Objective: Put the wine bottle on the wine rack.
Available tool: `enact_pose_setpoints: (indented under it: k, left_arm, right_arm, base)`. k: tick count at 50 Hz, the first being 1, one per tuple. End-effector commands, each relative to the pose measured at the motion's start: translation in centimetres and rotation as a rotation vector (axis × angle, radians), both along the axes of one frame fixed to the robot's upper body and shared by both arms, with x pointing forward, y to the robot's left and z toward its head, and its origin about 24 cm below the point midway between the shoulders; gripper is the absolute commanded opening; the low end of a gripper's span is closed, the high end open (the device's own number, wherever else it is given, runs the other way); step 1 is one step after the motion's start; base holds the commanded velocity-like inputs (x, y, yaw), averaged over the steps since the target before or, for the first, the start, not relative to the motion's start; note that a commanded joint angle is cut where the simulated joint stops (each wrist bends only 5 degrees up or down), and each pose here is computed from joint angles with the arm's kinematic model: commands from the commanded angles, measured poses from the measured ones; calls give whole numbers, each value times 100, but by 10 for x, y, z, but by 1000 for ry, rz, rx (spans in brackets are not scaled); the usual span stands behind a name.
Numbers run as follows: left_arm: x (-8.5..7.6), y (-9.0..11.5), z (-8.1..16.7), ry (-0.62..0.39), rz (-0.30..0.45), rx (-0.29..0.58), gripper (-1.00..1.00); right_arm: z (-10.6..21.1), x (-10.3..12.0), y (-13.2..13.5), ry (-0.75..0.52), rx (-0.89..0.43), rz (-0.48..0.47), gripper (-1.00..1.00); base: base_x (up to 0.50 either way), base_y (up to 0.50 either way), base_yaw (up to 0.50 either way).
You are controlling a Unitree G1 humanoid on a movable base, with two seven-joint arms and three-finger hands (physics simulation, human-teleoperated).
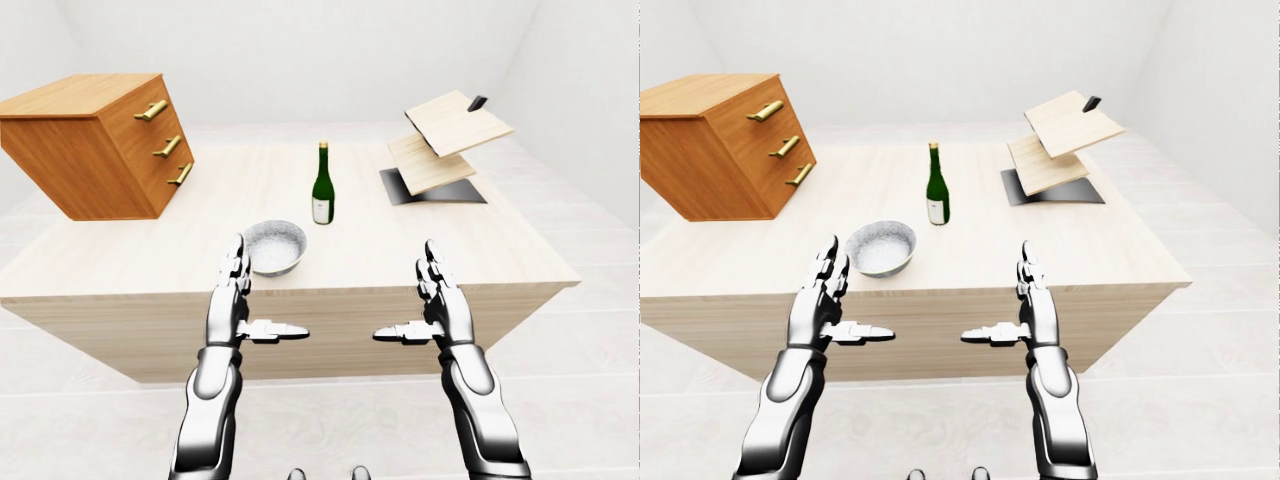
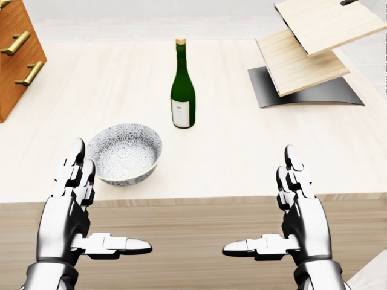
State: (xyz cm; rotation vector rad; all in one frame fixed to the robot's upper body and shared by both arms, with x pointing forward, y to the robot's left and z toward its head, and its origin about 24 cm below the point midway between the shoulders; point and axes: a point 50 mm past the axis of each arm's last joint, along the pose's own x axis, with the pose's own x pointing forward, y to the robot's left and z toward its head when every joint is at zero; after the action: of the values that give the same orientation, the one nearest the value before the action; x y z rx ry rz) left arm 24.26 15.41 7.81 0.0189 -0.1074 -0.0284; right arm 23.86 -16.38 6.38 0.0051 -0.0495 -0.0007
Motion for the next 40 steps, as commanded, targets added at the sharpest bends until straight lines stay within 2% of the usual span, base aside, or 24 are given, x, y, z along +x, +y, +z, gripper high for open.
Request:
enact_pose_setpoints:
  k: [1,10,17,22,40]
  left_arm:
    - [-1,-2,2,-10,-3,3,100]
    - [0,-3,1,-4,-3,4,100]
    - [0,-3,1,-5,-6,0,100]
    - [-2,-3,3,-13,-6,-1,100]
    - [-3,-2,-2,8,-5,2,100]
  right_arm:
    - [-1,0,0,7,6,16,100]
    - [-1,1,0,7,7,17,100]
    - [3,-2,3,-13,22,64,100]
    - [4,-3,2,-15,33,63,100]
    - [-7,-1,2,29,16,59,100]
  base:
    - [0,-50,0]
    - [0,-50,0]
    - [0,1,0]
    - [0,0,0]
    - [0,0,49]
